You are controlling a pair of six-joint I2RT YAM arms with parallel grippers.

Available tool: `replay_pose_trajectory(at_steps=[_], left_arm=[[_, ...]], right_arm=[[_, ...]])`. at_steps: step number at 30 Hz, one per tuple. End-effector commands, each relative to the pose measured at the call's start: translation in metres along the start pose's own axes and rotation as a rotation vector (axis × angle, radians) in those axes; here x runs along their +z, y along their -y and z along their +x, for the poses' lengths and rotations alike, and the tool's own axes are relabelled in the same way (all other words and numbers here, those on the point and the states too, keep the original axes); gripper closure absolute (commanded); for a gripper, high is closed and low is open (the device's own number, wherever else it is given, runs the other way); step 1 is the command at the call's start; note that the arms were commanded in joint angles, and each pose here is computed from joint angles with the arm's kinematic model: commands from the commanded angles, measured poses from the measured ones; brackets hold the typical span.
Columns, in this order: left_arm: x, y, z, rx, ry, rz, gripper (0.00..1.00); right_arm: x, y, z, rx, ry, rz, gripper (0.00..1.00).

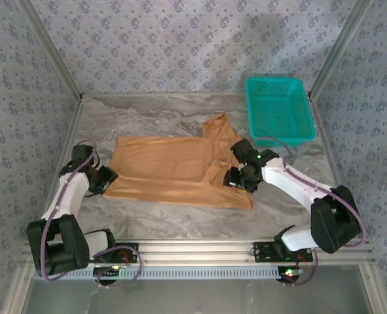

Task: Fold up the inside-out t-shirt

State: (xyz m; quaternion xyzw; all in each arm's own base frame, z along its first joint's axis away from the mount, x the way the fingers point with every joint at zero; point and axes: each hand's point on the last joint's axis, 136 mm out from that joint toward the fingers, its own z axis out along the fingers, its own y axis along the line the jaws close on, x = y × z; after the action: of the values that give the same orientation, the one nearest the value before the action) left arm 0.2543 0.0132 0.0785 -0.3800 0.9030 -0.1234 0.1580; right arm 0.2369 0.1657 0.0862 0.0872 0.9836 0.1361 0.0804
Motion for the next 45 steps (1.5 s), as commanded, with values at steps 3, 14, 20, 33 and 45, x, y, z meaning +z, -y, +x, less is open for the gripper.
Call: replay_pose_trajectory(at_steps=[3,14,20,33,45], left_arm=[[-0.012,0.005,0.000,0.039,0.018,-0.038,0.57],[-0.001,0.008,0.007,0.062,-0.006,-0.048,0.58],[0.000,0.009,0.006,0.071,-0.012,-0.053,0.58],[-0.001,0.012,0.005,0.072,-0.012,-0.043,0.60],[0.000,0.013,0.006,0.066,-0.009,-0.033,0.61]], right_arm=[[0.010,-0.033,-0.042,-0.052,0.063,-0.032,0.44],[0.050,-0.070,-0.093,-0.103,0.049,0.142,0.41],[0.057,-0.071,-0.092,-0.101,0.018,0.222,0.43],[0.064,-0.064,-0.090,-0.129,0.015,0.296,0.82],[0.046,-0.095,-0.095,-0.265,0.105,0.327,1.00]])
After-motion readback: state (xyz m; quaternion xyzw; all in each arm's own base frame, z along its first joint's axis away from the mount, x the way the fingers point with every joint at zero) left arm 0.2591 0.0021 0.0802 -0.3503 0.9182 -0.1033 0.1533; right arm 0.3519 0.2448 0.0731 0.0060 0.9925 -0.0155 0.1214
